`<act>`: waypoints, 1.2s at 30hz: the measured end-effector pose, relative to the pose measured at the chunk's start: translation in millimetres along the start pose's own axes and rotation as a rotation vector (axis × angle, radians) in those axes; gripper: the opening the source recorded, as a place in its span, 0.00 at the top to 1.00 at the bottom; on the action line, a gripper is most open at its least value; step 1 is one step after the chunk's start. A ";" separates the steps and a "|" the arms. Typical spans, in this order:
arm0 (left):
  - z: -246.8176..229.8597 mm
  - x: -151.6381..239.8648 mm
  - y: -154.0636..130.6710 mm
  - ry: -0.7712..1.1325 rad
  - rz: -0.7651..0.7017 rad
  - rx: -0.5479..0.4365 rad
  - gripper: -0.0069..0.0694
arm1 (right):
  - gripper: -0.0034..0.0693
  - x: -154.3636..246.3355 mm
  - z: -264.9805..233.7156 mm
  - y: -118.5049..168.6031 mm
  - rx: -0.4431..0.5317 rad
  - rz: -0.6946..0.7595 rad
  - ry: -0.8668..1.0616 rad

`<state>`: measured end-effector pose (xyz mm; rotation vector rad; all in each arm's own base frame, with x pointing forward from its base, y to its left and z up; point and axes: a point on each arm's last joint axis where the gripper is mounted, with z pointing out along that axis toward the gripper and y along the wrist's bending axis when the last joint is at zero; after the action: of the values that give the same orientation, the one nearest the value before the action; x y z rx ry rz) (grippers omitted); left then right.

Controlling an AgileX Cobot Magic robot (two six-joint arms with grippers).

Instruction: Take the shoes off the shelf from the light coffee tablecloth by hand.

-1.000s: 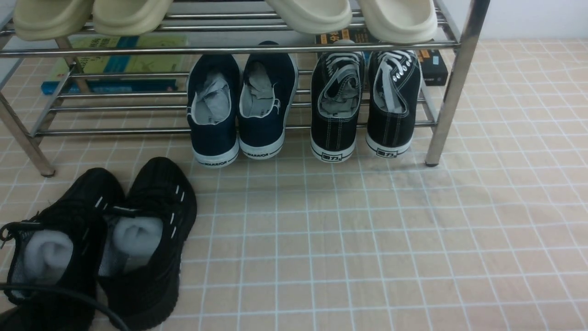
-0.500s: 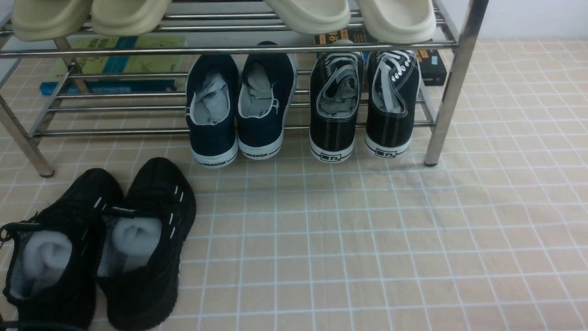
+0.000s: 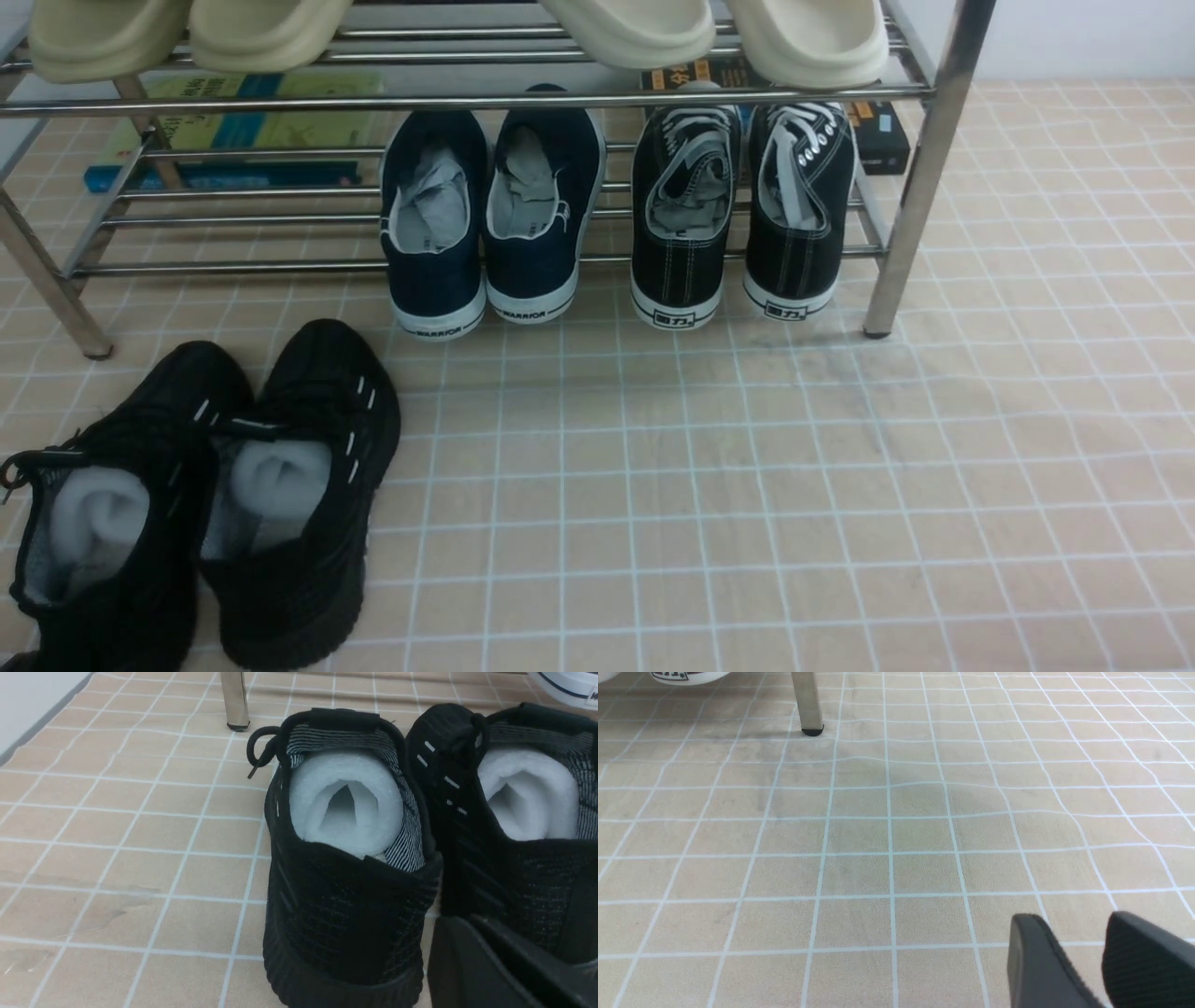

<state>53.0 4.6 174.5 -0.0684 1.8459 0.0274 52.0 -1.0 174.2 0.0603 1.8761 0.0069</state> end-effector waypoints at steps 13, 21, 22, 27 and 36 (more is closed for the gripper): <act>0.0 0.2 0.0 0.002 -0.002 0.000 0.84 | 0.63 0.0 0.0 0.0 0.000 0.000 0.000; 0.0 0.3 0.6 0.004 0.013 -0.006 0.84 | 0.63 0.0 0.0 0.0 0.000 0.000 0.000; 0.0 0.3 0.6 0.004 0.015 -0.007 0.83 | 0.63 0.0 0.0 0.0 0.000 0.000 0.000; 0.0 0.3 0.8 0.003 0.019 -0.008 0.82 | 0.63 0.0 0.0 0.0 0.000 0.000 0.000; 0.0 0.4 0.8 0.004 0.019 -0.009 0.81 | 0.63 0.0 0.0 0.0 0.000 0.000 0.000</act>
<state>52.8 5.4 174.1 -0.0572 1.8508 0.0483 52.0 -1.0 174.2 0.0603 1.8761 0.0069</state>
